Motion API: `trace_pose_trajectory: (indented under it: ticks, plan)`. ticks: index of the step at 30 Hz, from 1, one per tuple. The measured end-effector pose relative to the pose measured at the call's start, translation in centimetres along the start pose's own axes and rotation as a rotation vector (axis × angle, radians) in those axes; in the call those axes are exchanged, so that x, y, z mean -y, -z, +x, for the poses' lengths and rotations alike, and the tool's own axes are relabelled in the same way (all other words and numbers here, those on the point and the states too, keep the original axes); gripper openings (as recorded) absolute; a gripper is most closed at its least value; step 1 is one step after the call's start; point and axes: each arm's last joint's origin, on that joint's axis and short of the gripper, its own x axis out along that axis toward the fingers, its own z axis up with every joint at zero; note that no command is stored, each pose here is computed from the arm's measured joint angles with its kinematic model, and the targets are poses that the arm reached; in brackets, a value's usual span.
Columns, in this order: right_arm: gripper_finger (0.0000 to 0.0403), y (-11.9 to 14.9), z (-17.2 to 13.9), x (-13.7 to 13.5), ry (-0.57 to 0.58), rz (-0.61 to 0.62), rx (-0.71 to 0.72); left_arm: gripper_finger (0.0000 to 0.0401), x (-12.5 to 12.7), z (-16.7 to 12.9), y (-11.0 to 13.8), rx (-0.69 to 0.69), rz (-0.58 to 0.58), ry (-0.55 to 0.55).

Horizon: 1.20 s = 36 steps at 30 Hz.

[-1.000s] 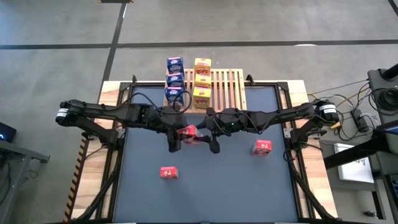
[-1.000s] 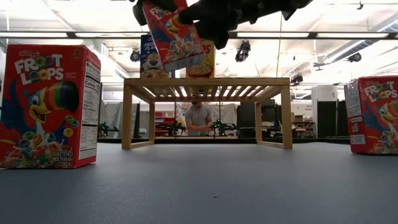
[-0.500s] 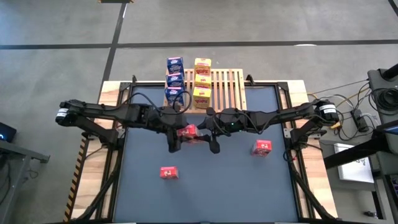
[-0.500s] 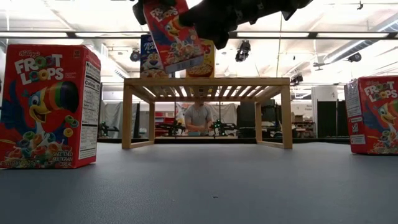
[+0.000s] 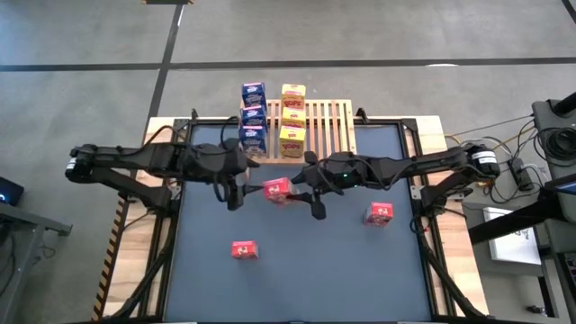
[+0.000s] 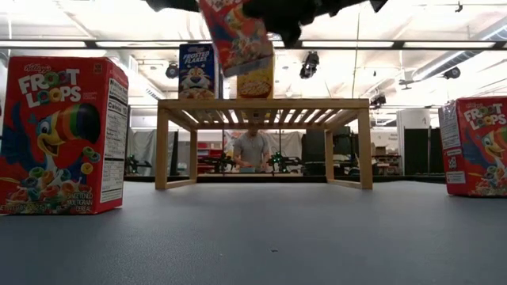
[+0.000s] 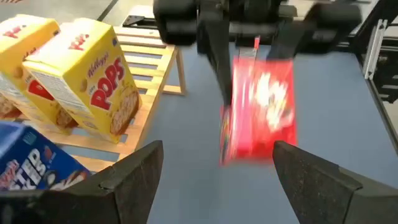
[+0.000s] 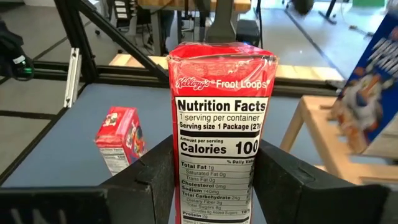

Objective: Stack cereal on shelf
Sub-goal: Put the top red cereal box on the shelf

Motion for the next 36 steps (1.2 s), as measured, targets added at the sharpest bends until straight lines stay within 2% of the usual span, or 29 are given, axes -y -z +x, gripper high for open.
trace_pose_trajectory:
  ticks: [3, 10, 17, 19, 24, 27, 31, 36]
  plan:
    - [0.0167, -0.9, -1.6, -0.1, 0.0, -0.026, 0.03, 0.0288, 0.0, 0.0, 1.0, 0.037, 0.005, 0.006]
    - [0.0164, -1.8, -6.8, -0.4, 0.016, -0.1, 0.141, 0.0288, -0.4, -1.2, 3.5, 0.24, -0.014, 0.036]
    - [0.0163, -1.6, -12.4, 0.7, 0.138, -0.159, 0.319, 0.0288, -1.0, -2.3, 5.6, 0.44, -0.044, 0.057]
    - [0.0164, -1.4, -13.8, 1.5, 0.195, -0.171, 0.357, 0.0288, -1.1, -2.4, 6.0, 0.481, -0.053, 0.062]
    - [0.0166, -0.5, -16.0, 3.9, 0.335, -0.22, 0.351, 0.0288, -1.0, -2.0, 6.8, 0.523, -0.031, 0.12]
    - [0.0166, -0.1, -16.7, 5.7, 0.322, -0.244, 0.342, 0.0288, -0.8, -1.6, 7.0, 0.563, 0.008, 0.162]
    - [0.0166, 0.8, -17.5, 8.5, 0.266, -0.253, 0.313, 0.0288, -0.7, -1.4, 7.2, 0.58, 0.027, 0.162]
    - [0.0166, 2.4, -18.8, 12.6, 0.307, -0.19, 0.279, 0.0288, -0.7, -1.3, 7.3, 0.578, 0.029, 0.162]
